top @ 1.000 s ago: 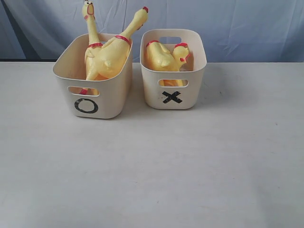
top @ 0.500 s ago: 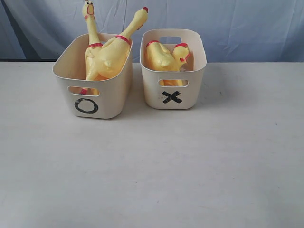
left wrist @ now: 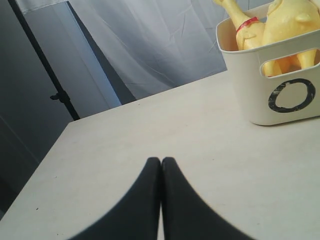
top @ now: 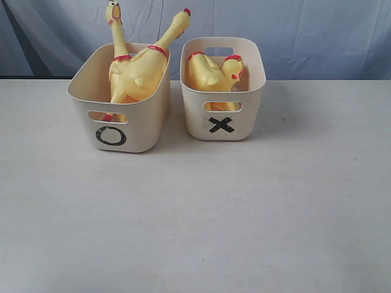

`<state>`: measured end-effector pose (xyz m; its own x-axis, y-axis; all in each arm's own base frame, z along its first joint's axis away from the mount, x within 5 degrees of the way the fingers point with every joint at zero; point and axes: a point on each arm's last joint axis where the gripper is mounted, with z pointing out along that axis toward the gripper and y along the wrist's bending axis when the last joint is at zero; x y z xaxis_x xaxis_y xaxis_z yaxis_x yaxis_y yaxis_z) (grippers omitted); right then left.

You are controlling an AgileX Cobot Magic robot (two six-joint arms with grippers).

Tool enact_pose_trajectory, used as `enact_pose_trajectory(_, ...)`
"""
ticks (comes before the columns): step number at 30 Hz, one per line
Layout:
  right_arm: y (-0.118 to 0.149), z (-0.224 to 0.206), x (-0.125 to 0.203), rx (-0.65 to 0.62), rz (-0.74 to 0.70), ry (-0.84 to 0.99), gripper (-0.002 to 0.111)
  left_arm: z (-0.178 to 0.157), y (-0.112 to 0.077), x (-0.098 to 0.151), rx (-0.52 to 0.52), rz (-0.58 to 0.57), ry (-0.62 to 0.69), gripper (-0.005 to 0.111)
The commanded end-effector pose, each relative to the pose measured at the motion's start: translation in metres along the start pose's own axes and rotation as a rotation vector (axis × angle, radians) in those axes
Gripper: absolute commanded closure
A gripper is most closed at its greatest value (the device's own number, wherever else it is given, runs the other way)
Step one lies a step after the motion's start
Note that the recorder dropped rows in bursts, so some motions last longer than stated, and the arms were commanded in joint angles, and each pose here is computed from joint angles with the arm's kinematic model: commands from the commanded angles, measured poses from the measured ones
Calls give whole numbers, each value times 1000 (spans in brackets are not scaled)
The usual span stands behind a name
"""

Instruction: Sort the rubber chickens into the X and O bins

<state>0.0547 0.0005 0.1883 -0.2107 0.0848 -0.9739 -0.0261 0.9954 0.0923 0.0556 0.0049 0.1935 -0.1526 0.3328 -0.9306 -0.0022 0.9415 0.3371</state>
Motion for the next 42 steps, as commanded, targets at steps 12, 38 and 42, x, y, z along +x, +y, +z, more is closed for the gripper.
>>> enact_pose_trajectory(12, 0, 0, 1, -2, -133, -7, 109, 0, -4, -1, 43, -373, -19, 107)
enact_pose_trajectory(38, 0, 0, 2, 0, -133, 3, 109, 0, -4, 0, 41, -371, -8, 107)
enact_pose_trajectory(42, 0, 0, 2, 0, -133, 3, 109, 0, -4, 0, 41, -371, -8, 107)
